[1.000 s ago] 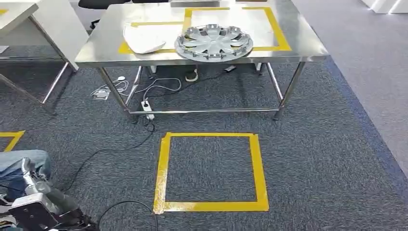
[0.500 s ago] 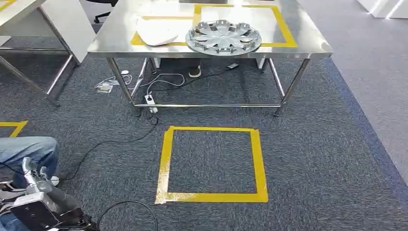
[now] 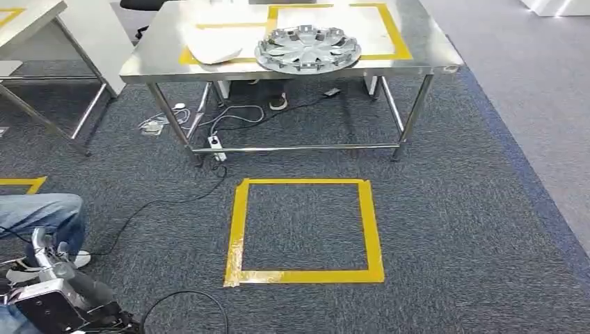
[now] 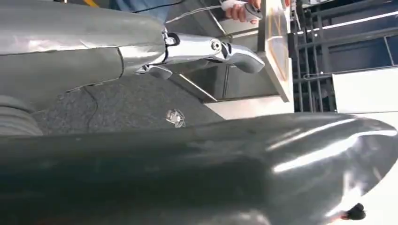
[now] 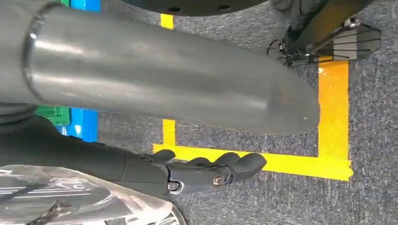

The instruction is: Take the parts from the cabinet and place them on the table.

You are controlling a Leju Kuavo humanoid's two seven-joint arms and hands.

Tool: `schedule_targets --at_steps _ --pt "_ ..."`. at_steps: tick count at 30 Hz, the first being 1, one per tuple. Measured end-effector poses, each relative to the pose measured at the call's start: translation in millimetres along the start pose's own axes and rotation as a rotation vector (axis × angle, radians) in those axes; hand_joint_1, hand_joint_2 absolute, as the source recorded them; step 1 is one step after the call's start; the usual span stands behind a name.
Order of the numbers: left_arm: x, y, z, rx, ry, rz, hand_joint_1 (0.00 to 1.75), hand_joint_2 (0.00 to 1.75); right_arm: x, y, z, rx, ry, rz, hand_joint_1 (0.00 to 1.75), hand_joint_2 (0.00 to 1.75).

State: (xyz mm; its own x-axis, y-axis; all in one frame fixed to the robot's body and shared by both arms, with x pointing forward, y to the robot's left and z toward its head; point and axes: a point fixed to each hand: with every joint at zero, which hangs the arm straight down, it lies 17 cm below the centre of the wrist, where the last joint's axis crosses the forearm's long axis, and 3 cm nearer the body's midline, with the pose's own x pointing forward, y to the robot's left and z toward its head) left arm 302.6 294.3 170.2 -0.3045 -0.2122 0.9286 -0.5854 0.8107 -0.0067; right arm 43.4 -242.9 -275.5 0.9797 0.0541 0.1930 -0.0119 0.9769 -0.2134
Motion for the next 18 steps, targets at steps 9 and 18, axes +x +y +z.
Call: schedule_targets --at_steps 9,18 --pt "-6.5 7.1 4.2 -0.002 0.012 -0.047 0.00 0.00 3.6 8.7 1.2 0.029 0.000 -0.018 0.00 0.00" --pt "-8.2 9.6 5.0 0.005 0.019 -0.051 0.00 0.00 -0.4 8.0 1.2 0.028 0.009 -0.021 0.00 0.00"
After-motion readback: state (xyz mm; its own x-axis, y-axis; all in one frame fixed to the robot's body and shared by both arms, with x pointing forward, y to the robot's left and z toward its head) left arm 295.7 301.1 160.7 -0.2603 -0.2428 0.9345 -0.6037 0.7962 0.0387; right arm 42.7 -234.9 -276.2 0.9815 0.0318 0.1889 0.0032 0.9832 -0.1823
